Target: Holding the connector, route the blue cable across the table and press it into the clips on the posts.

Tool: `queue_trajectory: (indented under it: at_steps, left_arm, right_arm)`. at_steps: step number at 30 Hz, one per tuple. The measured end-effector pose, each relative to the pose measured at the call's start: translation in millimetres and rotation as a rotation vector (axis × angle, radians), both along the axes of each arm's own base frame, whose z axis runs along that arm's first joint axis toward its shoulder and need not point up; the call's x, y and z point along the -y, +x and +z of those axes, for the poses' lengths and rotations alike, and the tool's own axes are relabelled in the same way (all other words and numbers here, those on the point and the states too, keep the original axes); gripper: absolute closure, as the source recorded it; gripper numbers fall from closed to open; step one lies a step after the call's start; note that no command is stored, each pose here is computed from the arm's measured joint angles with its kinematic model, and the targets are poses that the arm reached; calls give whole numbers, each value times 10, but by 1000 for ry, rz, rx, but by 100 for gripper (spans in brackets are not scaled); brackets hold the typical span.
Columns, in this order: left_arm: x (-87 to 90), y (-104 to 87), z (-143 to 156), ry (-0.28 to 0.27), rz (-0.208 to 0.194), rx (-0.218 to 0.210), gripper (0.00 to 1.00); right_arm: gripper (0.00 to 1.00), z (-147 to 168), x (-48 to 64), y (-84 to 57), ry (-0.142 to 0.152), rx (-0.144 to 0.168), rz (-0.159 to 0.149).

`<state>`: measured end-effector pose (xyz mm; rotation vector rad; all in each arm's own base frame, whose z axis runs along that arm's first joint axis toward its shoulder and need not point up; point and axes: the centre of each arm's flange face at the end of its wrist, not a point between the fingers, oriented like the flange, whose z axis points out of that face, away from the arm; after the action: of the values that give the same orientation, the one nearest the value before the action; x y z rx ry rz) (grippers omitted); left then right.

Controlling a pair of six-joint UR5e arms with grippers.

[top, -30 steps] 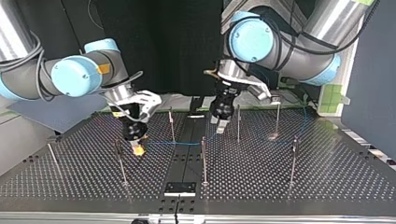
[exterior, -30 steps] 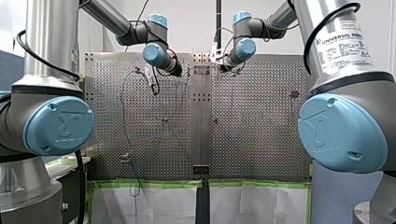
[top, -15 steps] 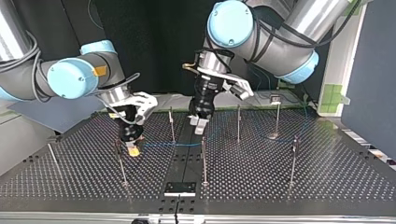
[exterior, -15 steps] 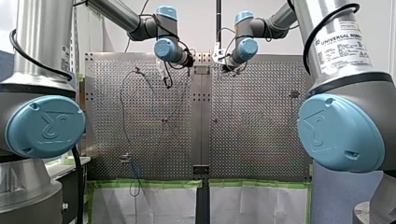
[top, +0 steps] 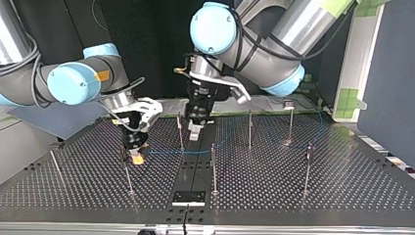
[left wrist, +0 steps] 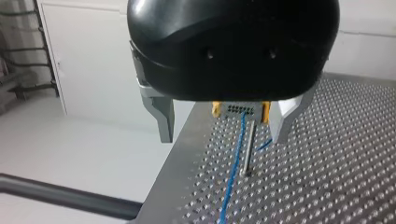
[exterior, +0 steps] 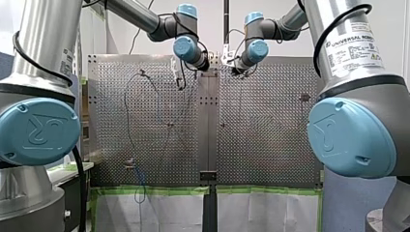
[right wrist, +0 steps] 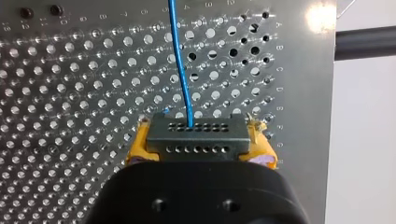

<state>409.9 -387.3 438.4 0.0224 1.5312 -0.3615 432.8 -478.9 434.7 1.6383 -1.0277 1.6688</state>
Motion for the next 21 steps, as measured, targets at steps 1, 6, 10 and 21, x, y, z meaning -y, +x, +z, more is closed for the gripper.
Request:
queue_trajectory:
  at_steps: [1,6,10,21]
  left_arm:
    - [-9,15,33,3,9,0,0]
    - [11,94,79,31,30,-16,0]
    - [69,152,90,49,36,-27,0]
    - [101,329,306,50,46,-17,0]
  right_arm:
    - [100,0,2,-2,0,0,0]
    - [100,-5,5,-7,1,-1,-1]
    - [100,-9,11,-12,2,-1,-3]
    - [100,-17,25,-22,3,-1,-4]
